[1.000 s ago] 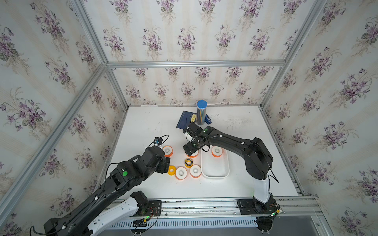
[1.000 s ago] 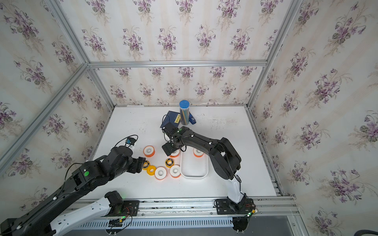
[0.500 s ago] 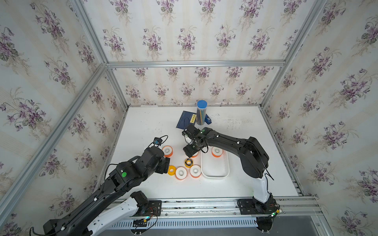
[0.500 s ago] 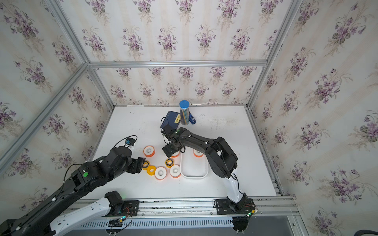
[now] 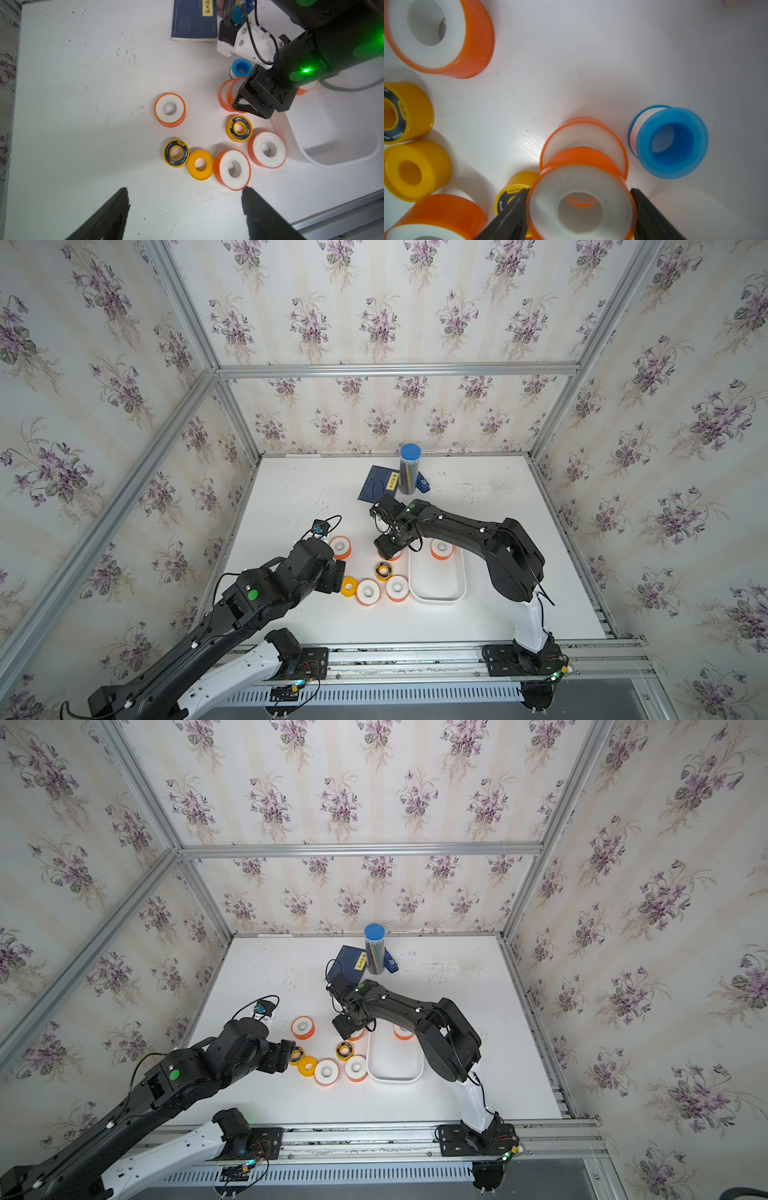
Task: Put the sealing tape into the storage box
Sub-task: Pick up the sealing tape at the center of the board, then place the sealing tape in the storage box.
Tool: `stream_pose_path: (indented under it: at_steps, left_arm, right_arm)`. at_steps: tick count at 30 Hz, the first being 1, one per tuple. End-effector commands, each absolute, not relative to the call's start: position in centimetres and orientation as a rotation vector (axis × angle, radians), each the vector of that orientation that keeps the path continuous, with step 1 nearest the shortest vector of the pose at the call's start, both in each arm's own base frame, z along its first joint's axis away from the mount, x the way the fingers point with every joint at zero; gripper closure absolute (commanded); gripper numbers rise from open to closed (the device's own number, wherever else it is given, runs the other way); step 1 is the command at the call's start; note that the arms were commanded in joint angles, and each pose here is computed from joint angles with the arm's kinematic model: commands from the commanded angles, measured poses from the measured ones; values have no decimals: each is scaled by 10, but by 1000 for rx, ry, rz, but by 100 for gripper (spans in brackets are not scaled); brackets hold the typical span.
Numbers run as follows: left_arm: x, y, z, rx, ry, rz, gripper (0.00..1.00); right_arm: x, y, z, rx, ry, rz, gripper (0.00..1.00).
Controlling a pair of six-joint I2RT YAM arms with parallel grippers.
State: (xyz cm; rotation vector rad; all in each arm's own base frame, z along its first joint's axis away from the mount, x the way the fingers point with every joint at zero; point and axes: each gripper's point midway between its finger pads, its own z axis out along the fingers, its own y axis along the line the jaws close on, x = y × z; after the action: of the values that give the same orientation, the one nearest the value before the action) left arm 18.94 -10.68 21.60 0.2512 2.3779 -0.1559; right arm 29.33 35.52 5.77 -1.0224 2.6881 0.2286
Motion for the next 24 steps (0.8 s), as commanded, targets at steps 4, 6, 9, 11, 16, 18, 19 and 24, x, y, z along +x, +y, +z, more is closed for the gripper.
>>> stream_pose_path:
  at_steps: [4, 6, 9, 11, 16, 18, 19, 24]
  left_arm:
    - [191, -104, 215, 238, 2373, -134, 15]
    - [191, -104, 216, 238, 2374, -135, 15]
    - [191, -104, 216, 238, 2373, -134, 15]
    - [191, -103, 216, 237, 2373, -136, 15]
    - [191, -103, 215, 236, 2375, -133, 15]
    - [191, -103, 216, 234, 2373, -131, 15]
    - [191, -103, 216, 230, 2372, -131, 15]
    - [191, -103, 215, 231, 2372, -134, 14]
  right_arm:
    - [296, 358, 86, -979, 2645, 270, 31]
    - [296, 358, 100, -963, 2618, 286, 32]
    - [296, 351, 121, -929, 2578, 287, 32]
    - [294, 344, 135, -907, 2549, 285, 32]
    - [291, 308, 157, -803, 2510, 264, 31]
    - [288, 290, 156, -757, 2522, 256, 32]
    - [287, 282, 154, -734, 2525, 253, 32]
    - [278, 249, 140, -621, 2550, 291, 32]
